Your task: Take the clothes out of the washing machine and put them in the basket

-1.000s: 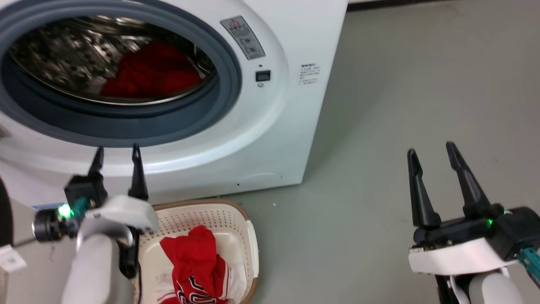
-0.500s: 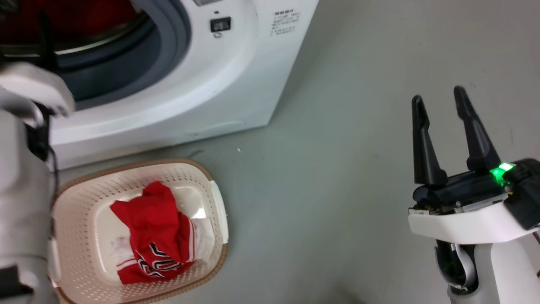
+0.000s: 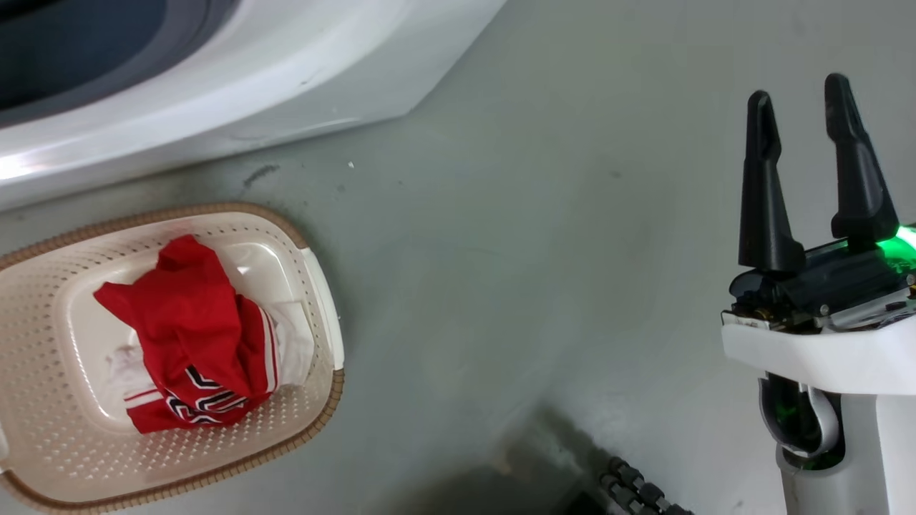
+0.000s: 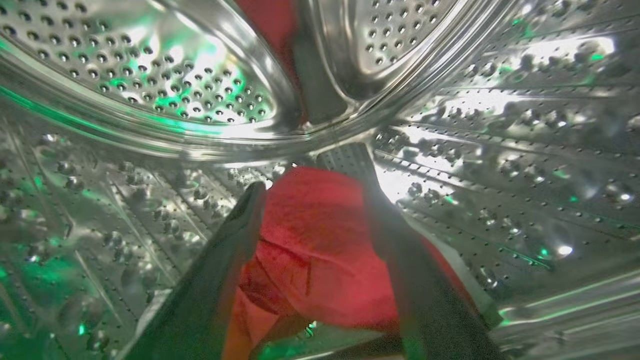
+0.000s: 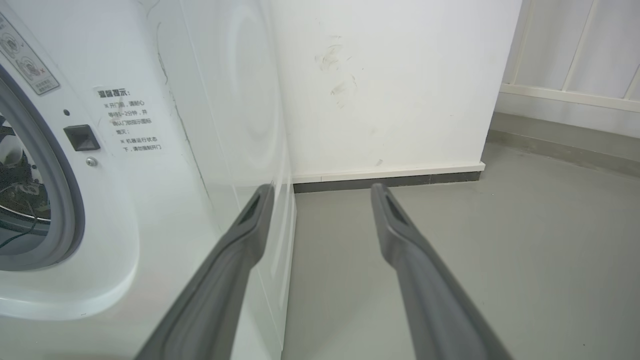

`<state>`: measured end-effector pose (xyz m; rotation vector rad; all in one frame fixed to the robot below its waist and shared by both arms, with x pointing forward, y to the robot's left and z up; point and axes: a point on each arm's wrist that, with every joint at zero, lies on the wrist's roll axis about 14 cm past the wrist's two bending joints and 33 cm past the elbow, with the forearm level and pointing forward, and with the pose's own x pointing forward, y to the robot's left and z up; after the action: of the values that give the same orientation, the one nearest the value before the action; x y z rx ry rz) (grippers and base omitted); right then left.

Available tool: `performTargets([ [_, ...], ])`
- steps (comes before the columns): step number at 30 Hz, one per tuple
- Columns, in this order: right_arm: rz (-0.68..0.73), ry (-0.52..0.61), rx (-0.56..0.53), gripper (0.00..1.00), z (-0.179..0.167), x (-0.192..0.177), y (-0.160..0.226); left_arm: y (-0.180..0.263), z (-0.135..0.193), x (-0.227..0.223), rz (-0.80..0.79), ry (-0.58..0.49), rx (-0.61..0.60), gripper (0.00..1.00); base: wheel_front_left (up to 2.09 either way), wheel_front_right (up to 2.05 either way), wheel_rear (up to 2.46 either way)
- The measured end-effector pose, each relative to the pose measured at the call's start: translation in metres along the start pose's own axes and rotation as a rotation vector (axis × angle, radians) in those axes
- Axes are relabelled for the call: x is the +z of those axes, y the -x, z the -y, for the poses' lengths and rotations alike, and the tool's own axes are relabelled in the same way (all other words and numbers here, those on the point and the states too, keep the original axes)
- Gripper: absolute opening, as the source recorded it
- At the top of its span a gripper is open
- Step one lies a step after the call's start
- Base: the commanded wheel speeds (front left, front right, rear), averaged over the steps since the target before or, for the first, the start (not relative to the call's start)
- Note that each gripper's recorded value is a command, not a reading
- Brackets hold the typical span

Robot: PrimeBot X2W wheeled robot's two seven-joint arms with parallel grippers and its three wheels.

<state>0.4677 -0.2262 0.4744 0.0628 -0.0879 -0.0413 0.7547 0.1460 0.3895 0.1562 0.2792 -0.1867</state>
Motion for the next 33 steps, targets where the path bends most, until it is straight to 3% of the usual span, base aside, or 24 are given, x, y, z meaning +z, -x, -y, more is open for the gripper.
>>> performTargets([
  [9, -0.003, -0.007, -0.013, 1.0, 0.006, -0.01, -0.008, -0.033, 0.014, -0.03, -0.248, -0.031, -0.05, 1.0, 0.0, 0.0, 0.0],
  [23, -0.048, -0.018, -0.028, 1.0, 0.012, -0.033, -0.011, -0.04, 0.004, -0.083, -0.643, -0.039, -0.065, 1.0, 0.0, 0.0, 0.0],
  [33, -0.075, -0.014, -0.045, 1.0, 0.018, -0.045, -0.012, -0.052, 0.01, -0.115, -0.677, -0.05, -0.079, 1.0, 0.0, 0.0, 0.0],
])
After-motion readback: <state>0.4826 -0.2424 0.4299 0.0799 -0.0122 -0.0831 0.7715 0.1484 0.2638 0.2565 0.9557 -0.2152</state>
